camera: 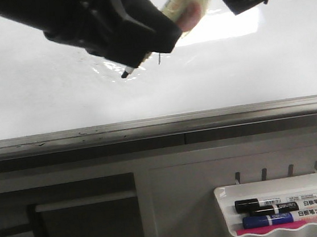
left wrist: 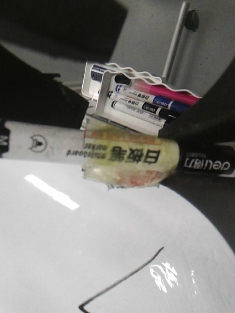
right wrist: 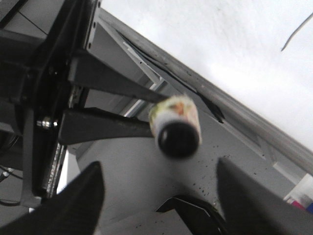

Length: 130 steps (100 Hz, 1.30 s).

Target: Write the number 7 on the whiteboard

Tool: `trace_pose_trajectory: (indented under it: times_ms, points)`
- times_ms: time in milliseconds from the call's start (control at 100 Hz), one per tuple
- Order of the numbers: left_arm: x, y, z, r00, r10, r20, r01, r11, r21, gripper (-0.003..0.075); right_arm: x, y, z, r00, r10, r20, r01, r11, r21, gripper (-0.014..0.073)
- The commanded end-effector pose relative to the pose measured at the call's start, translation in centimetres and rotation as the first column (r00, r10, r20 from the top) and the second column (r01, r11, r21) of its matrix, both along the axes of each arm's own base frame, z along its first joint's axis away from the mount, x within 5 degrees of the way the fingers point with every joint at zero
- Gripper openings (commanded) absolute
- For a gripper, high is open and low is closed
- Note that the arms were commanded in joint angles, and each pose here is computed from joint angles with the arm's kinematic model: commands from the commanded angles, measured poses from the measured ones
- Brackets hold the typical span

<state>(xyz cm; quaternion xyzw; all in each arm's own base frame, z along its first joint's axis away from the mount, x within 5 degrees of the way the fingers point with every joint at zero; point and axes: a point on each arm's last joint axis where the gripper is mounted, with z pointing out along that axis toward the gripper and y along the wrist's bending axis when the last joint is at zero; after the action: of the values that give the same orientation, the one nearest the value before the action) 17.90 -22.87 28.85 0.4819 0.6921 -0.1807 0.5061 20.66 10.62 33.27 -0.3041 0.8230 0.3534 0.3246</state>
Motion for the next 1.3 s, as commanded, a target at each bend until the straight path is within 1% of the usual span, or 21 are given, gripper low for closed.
trace_pose_trajectory:
  times_ms: [0,80,140,180,240,310,340,390,490,590,660,770,800,900,1150,1290]
  points:
    - [0.5,0.8,2.7,0.994,0.107,0.033,-0.102,0.988,-0.118,-0.0020,-0.4,-0.4,2.3,0.995,-0.054,0.089,0.049,0.997,0.065,0.0517]
    - [0.7,2.0,3.7,0.983,0.182,0.025,-0.175,0.969,-0.177,-0.0020,-0.7,-1.6,3.2,0.983,-0.114,0.146,0.106,0.992,0.063,0.0510]
    - [0.9,3.3,4.3,0.963,0.269,0.001,-0.261,0.937,-0.232,-0.0020,-1.3,-2.9,4.0,0.963,-0.173,0.206,0.167,0.985,0.047,0.0510]
    - [0.9,4.3,4.6,0.944,0.328,-0.043,-0.327,0.904,-0.276,-0.0020,-1.8,-3.8,4.6,0.945,-0.215,0.248,0.212,0.976,0.040,0.0510]
    - [0.8,5.9,4.8,0.896,0.424,-0.134,-0.444,0.831,-0.335,-0.0020,-2.7,-4.8,4.9,0.919,-0.271,0.286,0.271,0.962,0.042,0.0510]
    - [0.6,7.5,4.5,0.832,0.501,-0.240,-0.555,0.748,-0.364,-0.0020,-3.8,-5.5,5.0,0.888,-0.332,0.317,0.327,0.942,0.070,0.0510]
    - [0.6,7.9,4.2,0.813,0.516,-0.268,-0.582,0.727,-0.365,-0.0020,-4.3,-5.6,4.9,0.877,-0.351,0.329,0.344,0.935,0.080,0.0510]
    - [0.6,8.1,3.9,0.802,0.520,-0.293,-0.597,0.717,-0.361,-0.0020,-5.1,-5.8,4.7,0.859,-0.376,0.348,0.367,0.926,0.093,0.0510]
    - [1.2,8.1,3.3,0.781,0.536,-0.322,-0.624,0.702,-0.344,-0.0020,-5.8,-5.9,3.7,0.849,-0.400,0.344,0.388,0.915,0.108,0.0510]
    - [2.9,7.8,2.2,0.719,0.568,-0.400,-0.691,0.647,-0.324,-0.0020,-6.0,-5.8,3.1,0.856,-0.403,0.323,0.387,0.915,0.114,0.0510]
    - [4.3,7.3,1.5,0.704,0.572,-0.421,-0.703,0.646,-0.298,-0.0020,-6.0,-5.8,3.0,0.858,-0.401,0.320,0.386,0.916,0.112,0.0510]
    - [6.3,6.4,1.1,0.700,0.563,-0.440,-0.703,0.653,-0.282,-0.0020,-6.0,-5.8,3.0,0.858,-0.401,0.320,0.386,0.916,0.112,0.0510]
    - [6.9,6.2,0.9,0.693,0.567,-0.445,-0.708,0.650,-0.275,-0.0020,-6.0,-5.8,3.0,0.858,-0.401,0.320,0.386,0.916,0.112,0.0510]
    - [8.0,5.3,0.8,0.691,0.564,-0.453,-0.709,0.651,-0.272,-0.0020,-6.0,-5.8,3.0,0.858,-0.401,0.320,0.386,0.916,0.112,0.0510]
    - [8.8,4.7,0.3,0.688,0.564,-0.457,-0.709,0.655,-0.259,-0.0020,-5.9,-5.8,3.1,0.853,-0.409,0.324,0.394,0.912,0.115,0.0510]
    - [8.9,4.8,0.3,0.679,0.580,-0.451,-0.721,0.644,-0.256,-0.0020,-5.9,-5.8,3.1,0.853,-0.409,0.325,0.394,0.912,0.115,0.0510]
